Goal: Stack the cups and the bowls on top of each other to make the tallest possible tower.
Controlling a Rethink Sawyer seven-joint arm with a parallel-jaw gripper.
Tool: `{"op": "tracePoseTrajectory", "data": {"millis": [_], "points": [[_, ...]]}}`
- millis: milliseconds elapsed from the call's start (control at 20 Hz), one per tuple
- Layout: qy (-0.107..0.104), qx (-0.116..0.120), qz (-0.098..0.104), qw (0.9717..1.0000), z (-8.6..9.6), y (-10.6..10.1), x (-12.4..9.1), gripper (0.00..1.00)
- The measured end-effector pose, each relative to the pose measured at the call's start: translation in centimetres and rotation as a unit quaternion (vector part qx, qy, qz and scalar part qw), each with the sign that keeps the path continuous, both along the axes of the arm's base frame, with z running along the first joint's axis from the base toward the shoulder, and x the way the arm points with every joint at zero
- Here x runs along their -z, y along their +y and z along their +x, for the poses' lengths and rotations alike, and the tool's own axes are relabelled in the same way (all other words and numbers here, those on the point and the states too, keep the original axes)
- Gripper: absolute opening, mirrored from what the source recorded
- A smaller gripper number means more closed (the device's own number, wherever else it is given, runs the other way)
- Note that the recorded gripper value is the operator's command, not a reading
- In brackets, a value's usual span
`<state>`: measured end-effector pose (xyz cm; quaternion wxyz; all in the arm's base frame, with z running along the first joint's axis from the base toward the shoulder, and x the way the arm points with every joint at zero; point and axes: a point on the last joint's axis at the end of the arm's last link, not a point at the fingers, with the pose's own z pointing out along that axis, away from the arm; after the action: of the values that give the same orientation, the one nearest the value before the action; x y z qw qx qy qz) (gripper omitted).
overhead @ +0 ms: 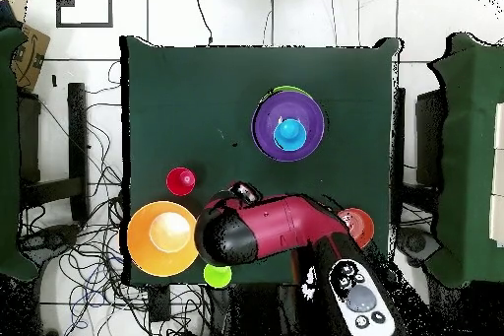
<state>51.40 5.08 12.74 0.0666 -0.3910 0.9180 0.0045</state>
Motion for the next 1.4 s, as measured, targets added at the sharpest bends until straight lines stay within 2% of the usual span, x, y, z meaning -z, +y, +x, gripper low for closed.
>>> {"op": "tracePoseTrajectory", "data": {"millis": [550, 1050, 1400], "points": [[0.049, -0.005, 0.022, 0.9986, -2.6, 2.5, 4.1, 1.0], [0.072, 0.031, 0.037, 0.9963, -4.1, 4.6, 6.3, 1.0], [0.082, 0.047, 0.04, 0.9947, -5.4, 7.3, 8.5, 1.0]]}}
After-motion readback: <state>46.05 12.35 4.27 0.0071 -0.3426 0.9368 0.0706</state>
